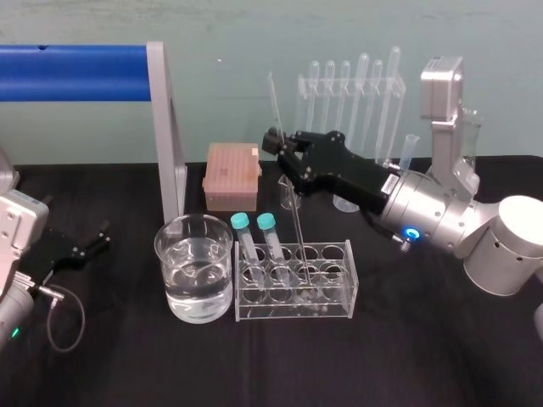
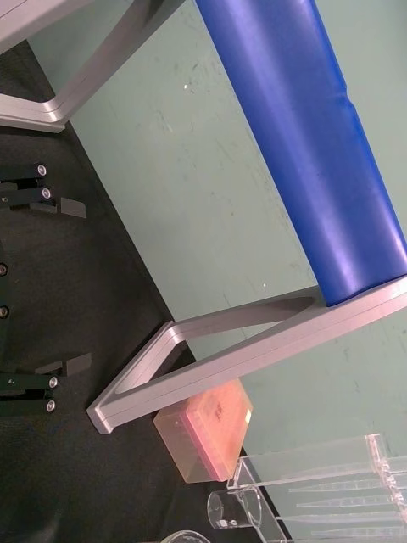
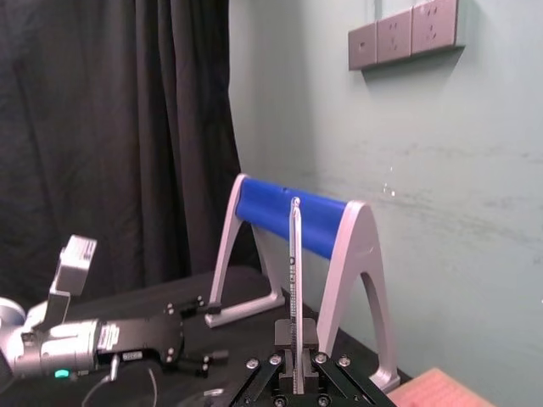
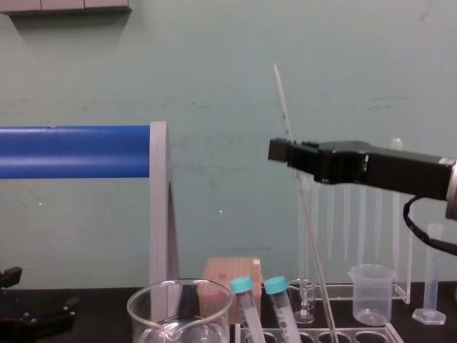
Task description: Hold the thermometer with one hand and immerse one end into the beaker, then reinsert it into the test tube rack.
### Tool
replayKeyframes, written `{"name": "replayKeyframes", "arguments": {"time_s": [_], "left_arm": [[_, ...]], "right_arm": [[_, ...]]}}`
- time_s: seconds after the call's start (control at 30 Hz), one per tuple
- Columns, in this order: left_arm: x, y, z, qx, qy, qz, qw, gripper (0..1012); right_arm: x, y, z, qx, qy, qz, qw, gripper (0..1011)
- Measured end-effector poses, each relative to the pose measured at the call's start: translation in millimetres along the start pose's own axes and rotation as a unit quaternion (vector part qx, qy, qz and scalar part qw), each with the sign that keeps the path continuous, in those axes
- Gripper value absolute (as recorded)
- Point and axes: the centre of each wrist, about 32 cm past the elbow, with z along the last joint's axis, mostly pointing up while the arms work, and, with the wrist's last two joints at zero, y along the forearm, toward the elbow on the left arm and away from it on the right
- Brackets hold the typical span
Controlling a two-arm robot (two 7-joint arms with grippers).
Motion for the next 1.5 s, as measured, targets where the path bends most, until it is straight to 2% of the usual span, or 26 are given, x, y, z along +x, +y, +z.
{"name": "replayKeyframes", "arguments": {"time_s": [0.4,0.9,0.97,1.1,1.13,1.23,1.27,1.33,1.37,1.5], "left_arm": [[0.0,0,0.0,0.000,0.000,0.000,1.0000,1008],[0.0,0,0.0,0.000,0.000,0.000,1.0000,1008],[0.0,0,0.0,0.000,0.000,0.000,1.0000,1008],[0.0,0,0.0,0.000,0.000,0.000,1.0000,1008],[0.0,0,0.0,0.000,0.000,0.000,1.0000,1008],[0.0,0,0.0,0.000,0.000,0.000,1.0000,1008],[0.0,0,0.0,0.000,0.000,0.000,1.0000,1008],[0.0,0,0.0,0.000,0.000,0.000,1.0000,1008],[0.0,0,0.0,0.000,0.000,0.000,1.0000,1008],[0.0,0,0.0,0.000,0.000,0.000,1.0000,1008]], "right_arm": [[1.7,0.2,-12.8,-0.033,0.000,0.005,0.9994,53],[2.1,1.2,-14.7,-0.037,-0.002,0.005,0.9993,59],[2.1,1.1,-14.7,-0.037,-0.002,0.005,0.9993,86],[2.0,1.0,-14.5,-0.037,-0.002,0.005,0.9993,191],[2.0,1.0,-14.4,-0.036,-0.002,0.005,0.9993,254],[2.0,0.9,-14.3,-0.036,-0.002,0.005,0.9993,308],[2.0,0.9,-14.3,-0.036,-0.002,0.005,0.9993,365],[2.0,0.8,-14.3,-0.036,-0.001,0.005,0.9993,410],[2.0,0.8,-14.2,-0.036,-0.001,0.005,0.9993,472],[2.1,0.6,-14.1,-0.036,-0.001,0.005,0.9994,594]]}}
